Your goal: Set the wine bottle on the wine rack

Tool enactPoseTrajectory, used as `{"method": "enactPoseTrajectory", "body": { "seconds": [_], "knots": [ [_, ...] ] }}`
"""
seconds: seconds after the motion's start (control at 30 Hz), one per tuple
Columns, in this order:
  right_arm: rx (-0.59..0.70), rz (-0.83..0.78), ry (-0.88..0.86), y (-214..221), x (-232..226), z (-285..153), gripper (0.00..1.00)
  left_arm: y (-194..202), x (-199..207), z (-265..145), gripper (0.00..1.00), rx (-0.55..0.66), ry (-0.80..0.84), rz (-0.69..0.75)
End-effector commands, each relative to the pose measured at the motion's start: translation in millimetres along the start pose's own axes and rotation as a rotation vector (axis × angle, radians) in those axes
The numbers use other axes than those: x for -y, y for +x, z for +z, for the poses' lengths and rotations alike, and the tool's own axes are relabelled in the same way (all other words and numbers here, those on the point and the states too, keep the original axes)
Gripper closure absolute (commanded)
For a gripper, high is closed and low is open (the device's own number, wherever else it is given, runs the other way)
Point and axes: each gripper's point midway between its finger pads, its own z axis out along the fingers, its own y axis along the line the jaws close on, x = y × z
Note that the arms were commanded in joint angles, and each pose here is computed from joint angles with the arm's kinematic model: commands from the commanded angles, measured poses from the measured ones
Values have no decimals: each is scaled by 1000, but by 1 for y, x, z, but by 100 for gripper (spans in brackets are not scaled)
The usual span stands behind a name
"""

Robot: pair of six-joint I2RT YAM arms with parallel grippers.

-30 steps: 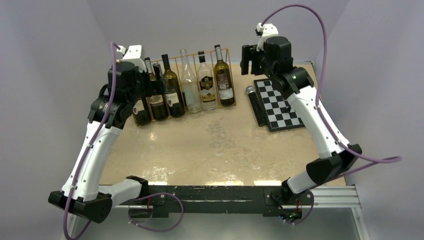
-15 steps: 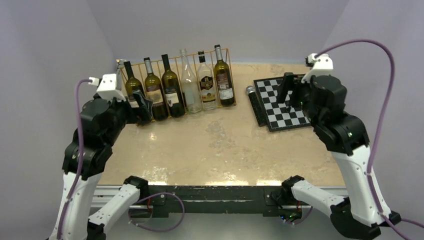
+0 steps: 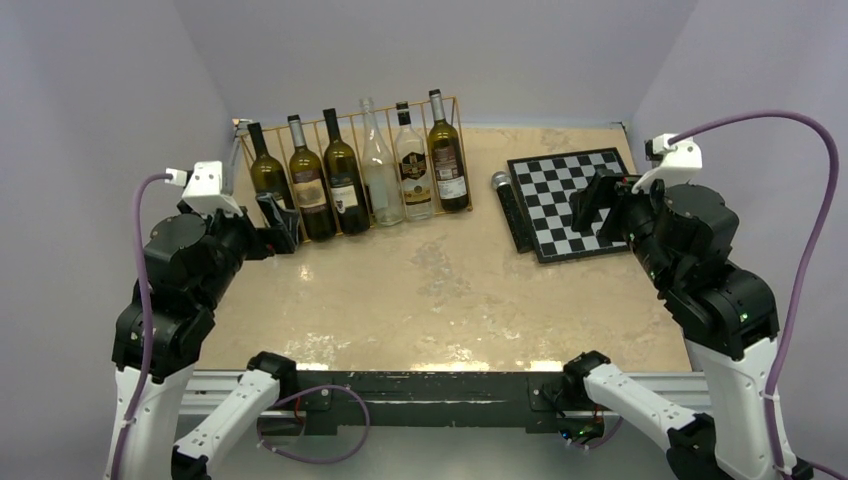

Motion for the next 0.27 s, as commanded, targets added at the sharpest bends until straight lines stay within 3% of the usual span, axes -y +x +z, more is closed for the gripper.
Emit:
{"method": "enactPoseTrajectory", "body": {
  "seconds": [0.0,0.23],
  "knots": [
    [0,55,-28,5,-4,-5,17,-2,5,4,1,1,18,-4],
    [-8,59,-30,8,-5,-4,16,-5,3,1,1,12,10,12]
  ]
}}
